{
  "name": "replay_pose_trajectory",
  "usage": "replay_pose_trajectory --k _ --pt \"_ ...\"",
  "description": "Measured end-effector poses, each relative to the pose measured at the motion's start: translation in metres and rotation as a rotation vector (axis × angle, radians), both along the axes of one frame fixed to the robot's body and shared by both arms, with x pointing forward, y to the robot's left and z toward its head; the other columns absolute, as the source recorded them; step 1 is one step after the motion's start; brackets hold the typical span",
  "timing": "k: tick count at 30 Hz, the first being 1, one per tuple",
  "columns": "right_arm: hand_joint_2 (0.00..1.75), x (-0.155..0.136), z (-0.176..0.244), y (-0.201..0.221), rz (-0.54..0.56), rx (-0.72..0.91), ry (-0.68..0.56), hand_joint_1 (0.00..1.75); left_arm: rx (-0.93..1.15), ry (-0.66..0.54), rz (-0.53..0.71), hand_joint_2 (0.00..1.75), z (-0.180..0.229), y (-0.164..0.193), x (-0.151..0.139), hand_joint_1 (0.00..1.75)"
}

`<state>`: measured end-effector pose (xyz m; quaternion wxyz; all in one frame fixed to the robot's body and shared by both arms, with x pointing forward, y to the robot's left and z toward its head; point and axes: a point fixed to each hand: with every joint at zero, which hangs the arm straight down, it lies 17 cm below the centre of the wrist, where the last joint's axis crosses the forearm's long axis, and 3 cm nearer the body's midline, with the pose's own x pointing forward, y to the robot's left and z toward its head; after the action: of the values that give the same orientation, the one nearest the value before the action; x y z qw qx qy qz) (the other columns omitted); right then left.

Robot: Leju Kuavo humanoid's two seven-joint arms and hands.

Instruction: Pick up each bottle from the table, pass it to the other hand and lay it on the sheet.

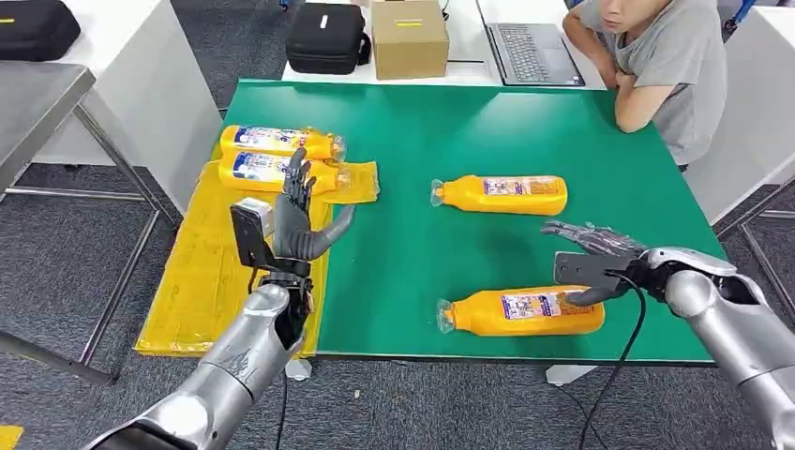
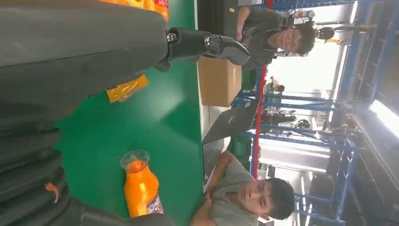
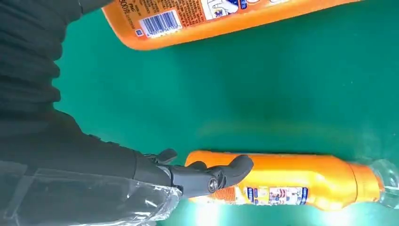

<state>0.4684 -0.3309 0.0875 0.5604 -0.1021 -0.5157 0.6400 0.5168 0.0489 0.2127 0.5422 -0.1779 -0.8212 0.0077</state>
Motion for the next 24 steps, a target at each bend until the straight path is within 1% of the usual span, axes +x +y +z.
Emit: replay_pose_trajectory --k 9,16,24 --pt "1.75 -0.008 -0.025 0.005 0.007 -0.012 0.045 0.00 0.000 0.014 -0.014 1.75 -0.004 -0.002 0.000 0.00" --pt "1.75 -0.016 -0.035 0.005 -0.017 -0.002 0.119 0.00 0.003 0.030 -0.023 1.75 -0.006 -0.005 0.000 0.00" --pt "1.75 -0.021 -0.036 0.007 -0.006 0.016 0.120 0.00 0.005 0.026 -0.032 1.75 -0.005 -0.008 0.000 0.00"
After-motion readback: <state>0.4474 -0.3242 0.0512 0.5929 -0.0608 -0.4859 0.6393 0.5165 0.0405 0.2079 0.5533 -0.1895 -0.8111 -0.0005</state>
